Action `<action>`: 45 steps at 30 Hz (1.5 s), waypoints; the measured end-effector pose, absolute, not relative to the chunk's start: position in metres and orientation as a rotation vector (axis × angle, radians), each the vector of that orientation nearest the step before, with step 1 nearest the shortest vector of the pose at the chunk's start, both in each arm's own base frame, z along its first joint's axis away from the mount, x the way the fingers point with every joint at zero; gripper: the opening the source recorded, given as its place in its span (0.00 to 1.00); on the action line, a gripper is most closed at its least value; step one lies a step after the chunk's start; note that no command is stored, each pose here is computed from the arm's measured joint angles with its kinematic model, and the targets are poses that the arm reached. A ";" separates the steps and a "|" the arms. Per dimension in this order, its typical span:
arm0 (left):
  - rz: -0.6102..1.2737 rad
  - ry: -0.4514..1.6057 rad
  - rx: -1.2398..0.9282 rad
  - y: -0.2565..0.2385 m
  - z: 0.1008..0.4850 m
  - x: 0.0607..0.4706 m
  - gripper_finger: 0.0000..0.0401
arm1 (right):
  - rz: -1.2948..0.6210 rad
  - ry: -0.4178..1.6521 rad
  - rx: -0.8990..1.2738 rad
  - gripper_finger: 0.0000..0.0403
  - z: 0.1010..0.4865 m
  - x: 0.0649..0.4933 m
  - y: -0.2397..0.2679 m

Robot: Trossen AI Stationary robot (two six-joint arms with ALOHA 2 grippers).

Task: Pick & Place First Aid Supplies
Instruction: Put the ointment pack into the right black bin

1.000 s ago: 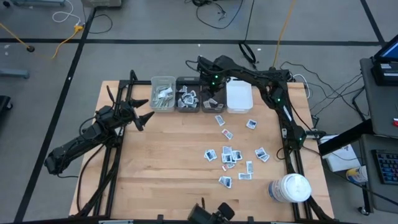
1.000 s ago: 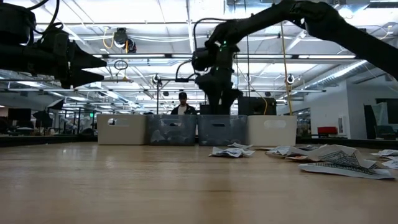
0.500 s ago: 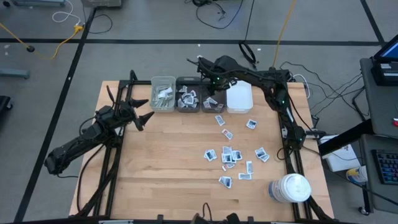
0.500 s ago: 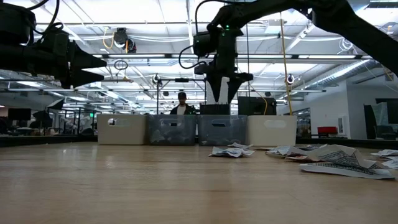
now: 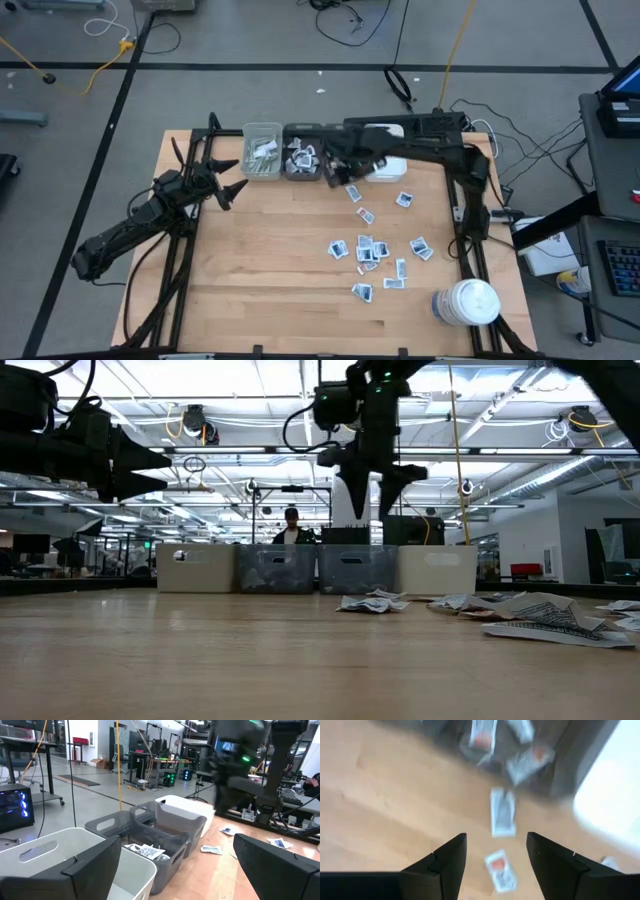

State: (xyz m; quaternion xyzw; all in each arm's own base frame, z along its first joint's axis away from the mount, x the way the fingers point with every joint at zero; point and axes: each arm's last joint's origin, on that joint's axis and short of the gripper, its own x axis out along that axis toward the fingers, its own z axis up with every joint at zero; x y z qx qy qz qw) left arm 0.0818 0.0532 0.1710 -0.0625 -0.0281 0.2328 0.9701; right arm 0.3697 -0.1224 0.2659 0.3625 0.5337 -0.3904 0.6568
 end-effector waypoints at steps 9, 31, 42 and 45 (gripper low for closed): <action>0.471 -0.057 -0.126 0.053 0.171 0.082 0.98 | -0.952 1.248 0.902 0.50 0.244 0.317 -0.028; 0.471 -0.057 -0.126 0.053 0.171 0.082 0.98 | -1.118 1.344 1.055 0.50 0.210 0.234 0.115; 0.471 -0.057 -0.126 0.053 0.171 0.082 0.98 | -1.048 1.302 1.120 0.50 0.184 0.232 0.120; 0.471 -0.057 -0.126 0.053 0.171 0.082 0.98 | -1.055 1.292 1.138 0.50 0.168 0.227 0.117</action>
